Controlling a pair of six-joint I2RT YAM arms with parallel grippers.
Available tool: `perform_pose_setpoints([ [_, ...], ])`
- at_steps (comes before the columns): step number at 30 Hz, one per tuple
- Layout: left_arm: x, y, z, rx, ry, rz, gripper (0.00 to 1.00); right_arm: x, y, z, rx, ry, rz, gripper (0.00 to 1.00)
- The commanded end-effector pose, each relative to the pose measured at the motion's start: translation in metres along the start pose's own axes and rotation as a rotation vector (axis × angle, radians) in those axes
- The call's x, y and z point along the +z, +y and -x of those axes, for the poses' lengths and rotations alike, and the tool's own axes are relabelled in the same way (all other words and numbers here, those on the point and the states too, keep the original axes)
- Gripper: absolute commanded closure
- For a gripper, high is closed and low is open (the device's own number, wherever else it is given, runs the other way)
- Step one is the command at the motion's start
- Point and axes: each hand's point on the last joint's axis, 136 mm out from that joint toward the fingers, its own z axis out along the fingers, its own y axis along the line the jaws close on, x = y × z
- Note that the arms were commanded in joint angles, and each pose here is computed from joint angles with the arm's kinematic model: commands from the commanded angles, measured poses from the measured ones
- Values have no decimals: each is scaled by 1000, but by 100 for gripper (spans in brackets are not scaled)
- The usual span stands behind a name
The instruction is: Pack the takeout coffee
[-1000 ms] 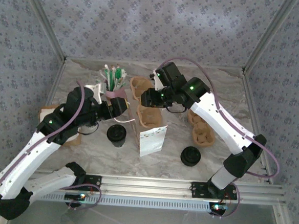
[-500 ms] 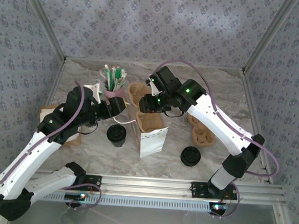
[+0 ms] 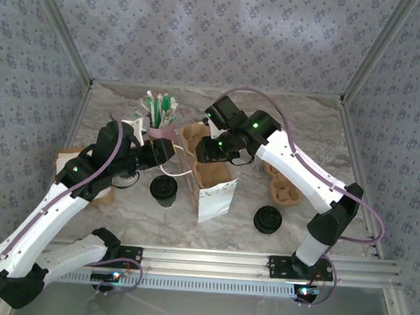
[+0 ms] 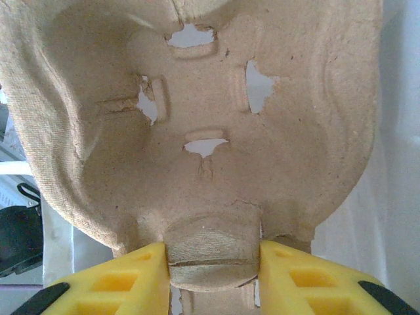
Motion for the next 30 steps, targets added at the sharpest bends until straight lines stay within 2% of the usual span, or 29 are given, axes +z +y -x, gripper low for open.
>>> perform_pose_setpoints([
  [1,0,-5,4,11,-12,-26,56,-2,-3,2,-21,2,-34,62],
  [15,0,-5,3,10,-13,-27,59,5,-3,-3,-71,36,-118,62],
  [23,1,-2,2,8,-11,-21,62,-4,0,-6,-90,18,-118,63],
  [30,1,-2,2,7,-10,-22,63,4,-9,-13,-92,66,-161,63],
])
